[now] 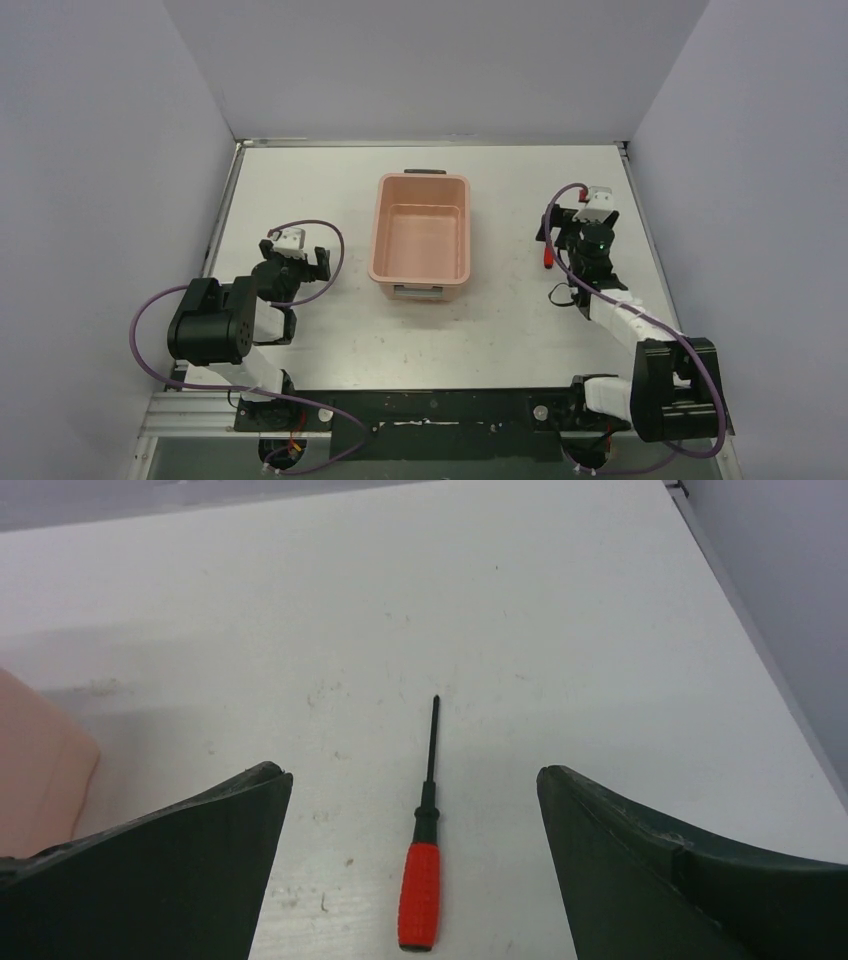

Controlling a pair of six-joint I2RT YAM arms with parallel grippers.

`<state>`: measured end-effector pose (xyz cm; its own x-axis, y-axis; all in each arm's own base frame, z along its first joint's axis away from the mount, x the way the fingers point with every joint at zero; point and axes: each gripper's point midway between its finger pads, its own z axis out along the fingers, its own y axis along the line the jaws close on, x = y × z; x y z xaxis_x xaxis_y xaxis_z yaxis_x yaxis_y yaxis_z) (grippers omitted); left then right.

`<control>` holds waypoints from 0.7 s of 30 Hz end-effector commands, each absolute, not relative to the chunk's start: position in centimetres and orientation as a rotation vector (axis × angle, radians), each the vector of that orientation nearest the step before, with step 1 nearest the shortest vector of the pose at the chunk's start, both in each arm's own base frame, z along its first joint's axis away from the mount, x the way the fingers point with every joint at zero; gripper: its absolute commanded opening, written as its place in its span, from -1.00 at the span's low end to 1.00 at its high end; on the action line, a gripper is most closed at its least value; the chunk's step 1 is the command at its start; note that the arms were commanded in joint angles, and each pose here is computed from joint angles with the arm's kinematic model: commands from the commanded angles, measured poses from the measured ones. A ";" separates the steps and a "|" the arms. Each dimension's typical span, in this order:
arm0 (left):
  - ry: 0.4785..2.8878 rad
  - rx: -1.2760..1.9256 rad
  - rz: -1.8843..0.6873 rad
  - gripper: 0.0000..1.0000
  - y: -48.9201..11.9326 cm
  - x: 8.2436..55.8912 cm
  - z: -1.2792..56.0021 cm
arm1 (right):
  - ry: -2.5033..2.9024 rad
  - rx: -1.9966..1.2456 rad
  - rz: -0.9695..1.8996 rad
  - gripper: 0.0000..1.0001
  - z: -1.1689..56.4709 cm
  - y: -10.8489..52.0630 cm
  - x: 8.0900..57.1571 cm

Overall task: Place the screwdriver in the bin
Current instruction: Pick up the screwdriver from the center of the board.

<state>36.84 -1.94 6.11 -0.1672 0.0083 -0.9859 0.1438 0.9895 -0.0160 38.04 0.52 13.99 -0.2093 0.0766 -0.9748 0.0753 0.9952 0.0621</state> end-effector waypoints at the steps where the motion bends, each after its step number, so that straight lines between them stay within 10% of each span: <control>1: 1.672 0.125 -0.117 0.94 -2.1 37.6 7.8 | 1.790 0.164 0.012 1.00 17.4 0.4 40.0; 21: 1.671 0.126 -0.117 0.94 -2.1 37.6 7.9 | 2.139 0.141 0.018 1.00 22.1 1.1 41.6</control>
